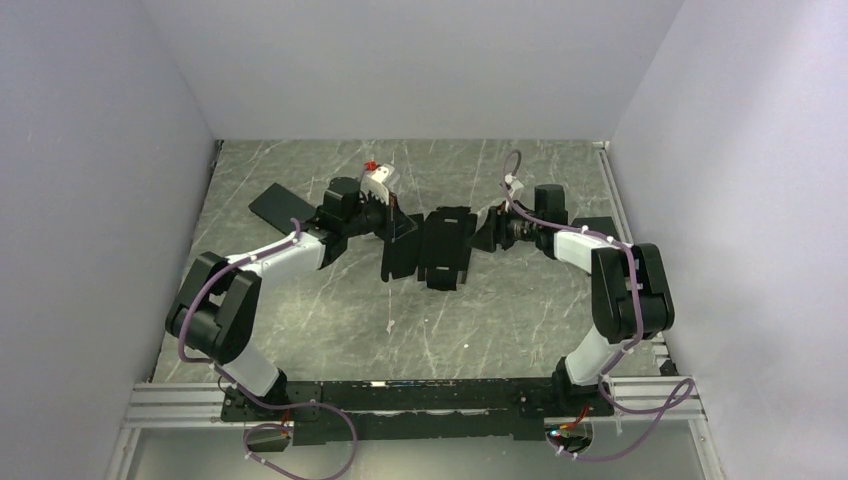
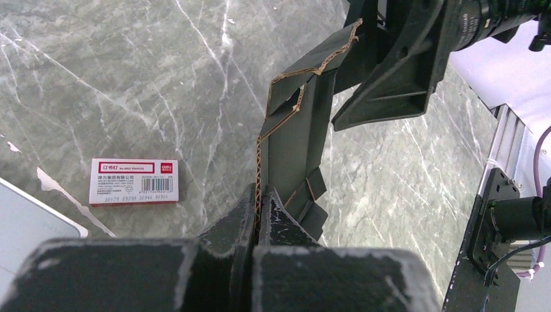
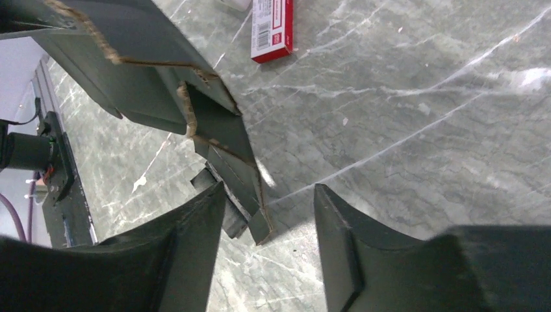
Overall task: Fold the paper box
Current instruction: Fold the paper box at the center of the board.
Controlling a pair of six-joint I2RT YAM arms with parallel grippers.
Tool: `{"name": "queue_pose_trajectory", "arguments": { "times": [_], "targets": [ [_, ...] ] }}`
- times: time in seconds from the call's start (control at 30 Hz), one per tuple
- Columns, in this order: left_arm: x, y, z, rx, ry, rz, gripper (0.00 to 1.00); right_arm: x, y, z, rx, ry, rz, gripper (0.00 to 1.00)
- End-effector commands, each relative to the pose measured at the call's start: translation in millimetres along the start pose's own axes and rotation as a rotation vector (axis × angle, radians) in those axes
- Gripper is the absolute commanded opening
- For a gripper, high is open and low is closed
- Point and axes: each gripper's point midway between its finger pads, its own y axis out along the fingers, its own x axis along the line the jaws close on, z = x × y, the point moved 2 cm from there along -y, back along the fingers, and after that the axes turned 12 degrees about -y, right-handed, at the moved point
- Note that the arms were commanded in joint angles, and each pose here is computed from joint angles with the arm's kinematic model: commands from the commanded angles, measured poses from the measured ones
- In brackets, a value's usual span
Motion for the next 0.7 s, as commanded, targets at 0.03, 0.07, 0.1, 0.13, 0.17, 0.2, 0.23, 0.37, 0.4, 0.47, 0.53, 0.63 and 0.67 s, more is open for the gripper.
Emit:
{"name": "queue_pose_trajectory", "arguments": {
  "times": [0.03,0.07,0.1,0.13,0.17,0.2,0.23,0.37,0.4,0.47,0.53,0.63,0.67],
  "targets": [
    [-19,-6,-14,-0.052,0.066,0.077,0.00,4,6,-21,-0.058,-0.060,-0.057,0.49],
    [-19,-6,-14,-0.052,0.063,0.080,0.00,7,7,-21,-0.062,-0.065,-0.070,0.45],
    [-20,-6,-13,-0.050,0.062,0.084,0.00,9,8,-21,-0.060,-0.071,-0.080,0.40],
    [-20,-5,-13,-0.048,0.061,0.087,0.00,11,9,-21,-0.060,-0.081,-0.090,0.36],
    [-20,-5,-12,-0.046,0.058,0.090,0.00,12,10,-22,-0.061,-0.087,-0.096,0.30],
    [-20,-6,-11,-0.044,0.055,0.091,0.00,12,10,-23,-0.062,-0.092,-0.098,0.25],
    [-21,-6,-11,-0.046,0.051,0.092,0.00,13,10,-24,-0.064,-0.094,-0.102,0.20],
    [-21,-7,-10,-0.057,0.031,0.094,0.00,16,7,-27,-0.082,-0.101,-0.097,0.00],
    [-21,-6,-10,-0.061,0.018,0.092,0.00,16,6,-29,-0.089,-0.103,-0.087,0.00],
    [-19,-6,-12,-0.076,-0.025,0.079,0.01,16,1,-36,-0.110,-0.113,-0.040,0.00],
    [-17,-8,-12,-0.090,-0.085,0.086,0.14,14,-5,-42,-0.122,-0.136,0.022,0.00],
    [-12,-17,-16,-0.142,-0.197,0.141,0.38,16,-12,-46,-0.135,-0.179,0.043,0.00],
    [-7,-24,-21,-0.169,-0.236,0.162,0.43,20,-13,-47,-0.136,-0.197,0.022,0.00]
  ]
}}
